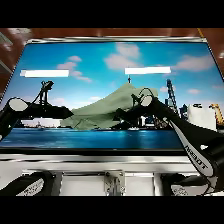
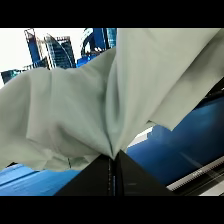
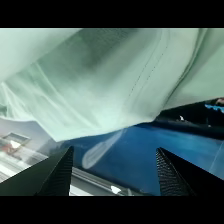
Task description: Fold the shirts.
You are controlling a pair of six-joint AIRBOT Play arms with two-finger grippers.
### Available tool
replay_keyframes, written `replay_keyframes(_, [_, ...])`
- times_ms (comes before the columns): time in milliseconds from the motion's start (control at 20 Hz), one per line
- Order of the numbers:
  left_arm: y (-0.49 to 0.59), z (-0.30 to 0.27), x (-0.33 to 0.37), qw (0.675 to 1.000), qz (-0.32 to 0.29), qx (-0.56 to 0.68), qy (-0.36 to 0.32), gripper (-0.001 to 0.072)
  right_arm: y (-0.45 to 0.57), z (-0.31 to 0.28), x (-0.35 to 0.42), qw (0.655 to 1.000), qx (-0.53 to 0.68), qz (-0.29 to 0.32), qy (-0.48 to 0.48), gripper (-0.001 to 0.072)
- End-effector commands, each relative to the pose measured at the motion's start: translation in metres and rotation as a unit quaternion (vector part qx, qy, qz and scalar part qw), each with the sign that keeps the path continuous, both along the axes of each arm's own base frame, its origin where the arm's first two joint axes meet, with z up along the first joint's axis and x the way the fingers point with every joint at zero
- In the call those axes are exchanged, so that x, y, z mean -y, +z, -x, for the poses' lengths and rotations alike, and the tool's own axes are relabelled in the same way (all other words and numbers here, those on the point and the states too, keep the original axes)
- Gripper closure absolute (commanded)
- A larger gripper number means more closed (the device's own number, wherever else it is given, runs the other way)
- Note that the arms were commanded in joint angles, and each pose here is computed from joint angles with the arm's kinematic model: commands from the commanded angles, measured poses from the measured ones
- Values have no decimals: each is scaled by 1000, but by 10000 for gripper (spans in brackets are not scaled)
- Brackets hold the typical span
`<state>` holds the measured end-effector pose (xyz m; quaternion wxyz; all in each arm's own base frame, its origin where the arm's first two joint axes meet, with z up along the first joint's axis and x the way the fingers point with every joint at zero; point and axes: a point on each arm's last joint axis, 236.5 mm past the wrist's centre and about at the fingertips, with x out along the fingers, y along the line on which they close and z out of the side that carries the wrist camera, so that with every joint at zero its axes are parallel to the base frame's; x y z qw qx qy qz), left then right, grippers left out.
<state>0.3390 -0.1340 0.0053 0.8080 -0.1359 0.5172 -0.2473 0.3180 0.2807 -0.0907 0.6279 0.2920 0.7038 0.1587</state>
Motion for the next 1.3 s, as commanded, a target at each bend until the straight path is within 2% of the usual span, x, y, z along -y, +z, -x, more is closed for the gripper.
replay_keyframes(0, [0, 0, 0, 1000, -1, 2, -3, 668, -10, -1, -15, 1000, -4, 0, -23, 114])
replay_keyframes(50, [0, 0, 0, 1000, -1, 2, -3, 668, -11, -3, -16, 1000, -2, 1, -30, 211])
replay_keyframes(100, [0, 0, 0, 1000, -1, 2, -3, 668, -12, -6, -17, 999, 0, 2, -39, 270])
replay_keyframes(550, [0, 0, 0, 1000, -1, 2, -3, 668, -24, -13, -16, 997, -12, 7, -71, 267])
replay_keyframes(600, [0, 0, 0, 1000, -1, 2, -3, 668, -28, -11, -18, 997, -21, 5, -73, 287])
replay_keyframes(650, [0, 0, 0, 1000, -1, 2, -3, 668, -29, -10, -19, 997, -26, 4, -74, 446])
replay_keyframes(700, [0, 0, 0, 1000, -1, 2, -3, 668, -27, -10, -20, 997, -27, 0, -75, 539])
replay_keyframes(800, [0, 0, 0, 1000, -1, 2, -3, 668, -17, -13, -22, 998, -14, -8, -64, 544])
replay_keyframes(850, [1, -1, 0, 1000, -1, 3, -3, 668, -9, -14, -23, 998, -6, -13, -58, 640])
replay_keyframes(1050, [10, -8, -2, 1000, -2, 17, -1, 669, 37, -27, -20, 997, 68, -34, -34, 642])
replay_keyframes(1250, [63, -34, -29, 994, -46, 95, 6, 670, 131, -39, -4, 976, 207, -68, 1, 642])
